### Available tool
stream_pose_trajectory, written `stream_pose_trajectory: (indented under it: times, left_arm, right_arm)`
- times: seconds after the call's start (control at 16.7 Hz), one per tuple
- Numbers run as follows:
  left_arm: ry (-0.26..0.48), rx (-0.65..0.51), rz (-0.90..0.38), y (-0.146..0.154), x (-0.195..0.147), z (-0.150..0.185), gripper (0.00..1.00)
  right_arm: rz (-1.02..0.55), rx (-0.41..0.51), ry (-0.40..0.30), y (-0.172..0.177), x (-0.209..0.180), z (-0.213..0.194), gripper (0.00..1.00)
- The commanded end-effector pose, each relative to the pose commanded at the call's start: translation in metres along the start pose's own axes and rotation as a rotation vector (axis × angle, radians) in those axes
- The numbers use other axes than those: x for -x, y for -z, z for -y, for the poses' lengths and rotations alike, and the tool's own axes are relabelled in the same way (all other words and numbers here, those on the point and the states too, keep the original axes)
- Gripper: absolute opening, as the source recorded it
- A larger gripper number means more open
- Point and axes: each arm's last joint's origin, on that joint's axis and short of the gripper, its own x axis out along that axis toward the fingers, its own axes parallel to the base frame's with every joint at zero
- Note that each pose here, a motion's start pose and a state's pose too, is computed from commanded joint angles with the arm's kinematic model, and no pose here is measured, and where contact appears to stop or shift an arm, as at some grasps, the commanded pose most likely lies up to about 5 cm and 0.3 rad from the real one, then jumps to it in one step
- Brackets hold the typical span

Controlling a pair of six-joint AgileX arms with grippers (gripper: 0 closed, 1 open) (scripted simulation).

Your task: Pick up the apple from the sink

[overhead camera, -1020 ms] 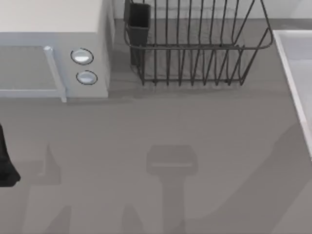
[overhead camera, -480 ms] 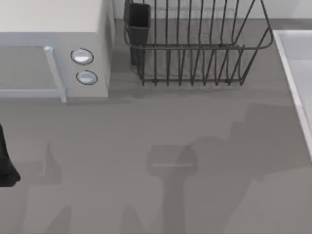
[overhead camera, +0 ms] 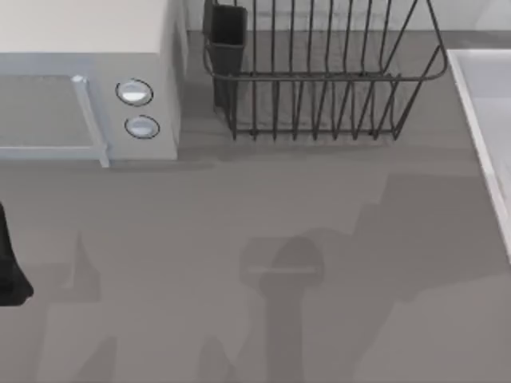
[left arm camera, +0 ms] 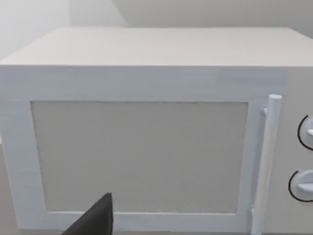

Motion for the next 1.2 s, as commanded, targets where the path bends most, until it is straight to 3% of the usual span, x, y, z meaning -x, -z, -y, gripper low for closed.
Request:
stream_pose_trajectory:
  times: [0.24, 0.54, 0.9, 1.2]
  left_arm:
    - [0.000, 0.000, 0.000, 0.000, 0.000, 0.000, 1.00]
    - [0.000, 0.000, 0.000, 0.000, 0.000, 0.000, 1.00]
    - [0.000, 0.000, 0.000, 0.000, 0.000, 0.000, 1.00]
    - [0.000, 0.000, 0.000, 0.000, 0.000, 0.000, 1.00]
  right_arm:
    - [-0.002, -0.005, -0.003, -0.008, -0.001, -0.050, 0.00]
    - [-0.012, -0.010, -0.008, 0.000, -0.003, -0.162, 0.00]
    - [-0.032, -0.004, -0.008, 0.059, -0.006, -0.291, 0.00]
    - [-0.045, 0.007, 0.000, 0.111, -0.008, -0.347, 0.00]
